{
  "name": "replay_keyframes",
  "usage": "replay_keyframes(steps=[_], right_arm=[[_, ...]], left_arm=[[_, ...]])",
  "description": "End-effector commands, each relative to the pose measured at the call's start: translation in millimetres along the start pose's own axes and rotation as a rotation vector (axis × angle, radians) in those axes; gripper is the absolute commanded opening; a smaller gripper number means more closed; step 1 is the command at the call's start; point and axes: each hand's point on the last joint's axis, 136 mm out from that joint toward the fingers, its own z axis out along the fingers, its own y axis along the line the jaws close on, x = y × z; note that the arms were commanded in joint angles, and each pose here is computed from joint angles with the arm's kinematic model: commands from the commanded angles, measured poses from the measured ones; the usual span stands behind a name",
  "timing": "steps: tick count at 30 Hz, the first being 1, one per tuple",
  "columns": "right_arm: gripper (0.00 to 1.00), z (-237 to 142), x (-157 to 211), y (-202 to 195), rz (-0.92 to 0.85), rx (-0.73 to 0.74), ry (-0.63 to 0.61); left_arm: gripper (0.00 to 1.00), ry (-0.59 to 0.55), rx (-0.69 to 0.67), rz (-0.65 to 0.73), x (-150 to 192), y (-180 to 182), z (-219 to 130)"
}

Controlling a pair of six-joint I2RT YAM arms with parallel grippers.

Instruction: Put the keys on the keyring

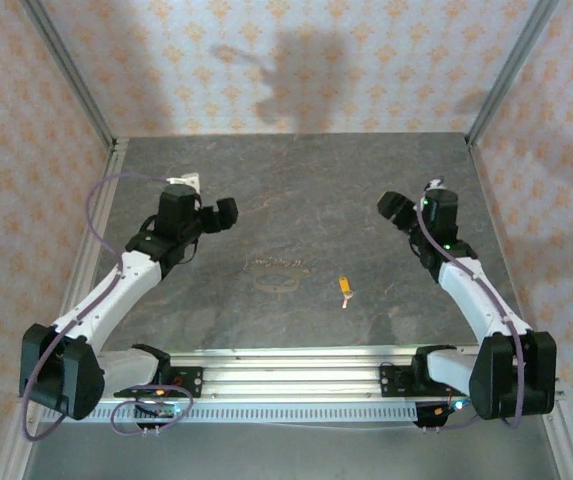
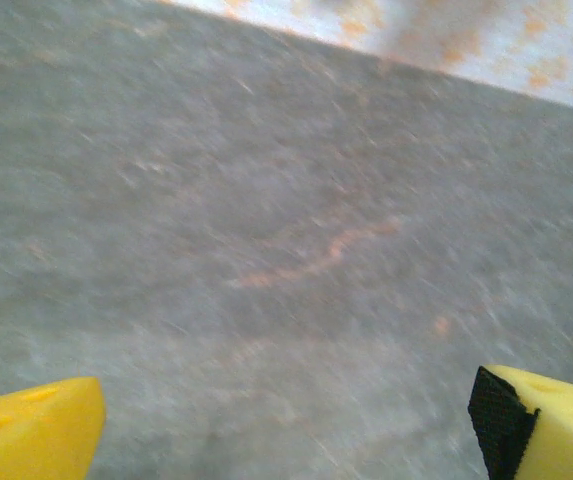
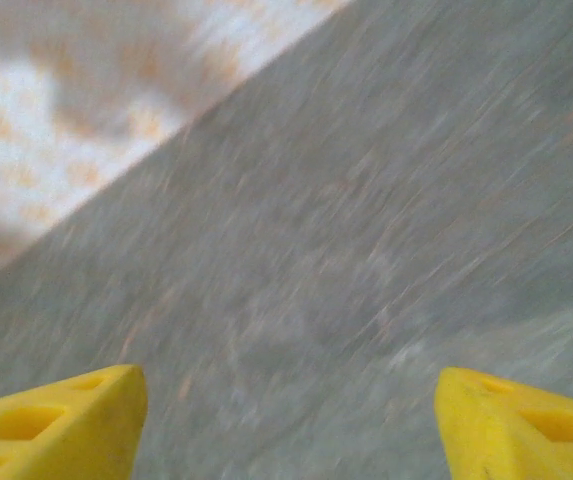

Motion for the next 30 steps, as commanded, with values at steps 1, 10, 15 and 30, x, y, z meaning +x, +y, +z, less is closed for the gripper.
replay_keyframes(steps=[1, 10, 15, 30], right_arm=[[0.71, 1.9, 55.6, 26.4, -0.033, -0.082, 0.216], [0.6, 11.7, 160.5, 44.2, -0.223, -0.112, 0.501], [0.57, 12.8, 196.2, 49.9, -0.278, -0.139, 0.589], [0.49, 31.7, 232.3, 55.1, -0.35, -0.147, 0.655]], left_arm=[[0.96, 0.095, 0.027, -0.05, 28.9, -19.4, -12.2], [0.96, 0.163, 0.113, -0.19, 91.6, -57.3, -13.2], [0.97, 0.172, 0.137, -0.219, 109.8, -68.8, -4.7], [0.99, 0.218, 0.13, -0.245, 132.9, -75.7, 35.8]])
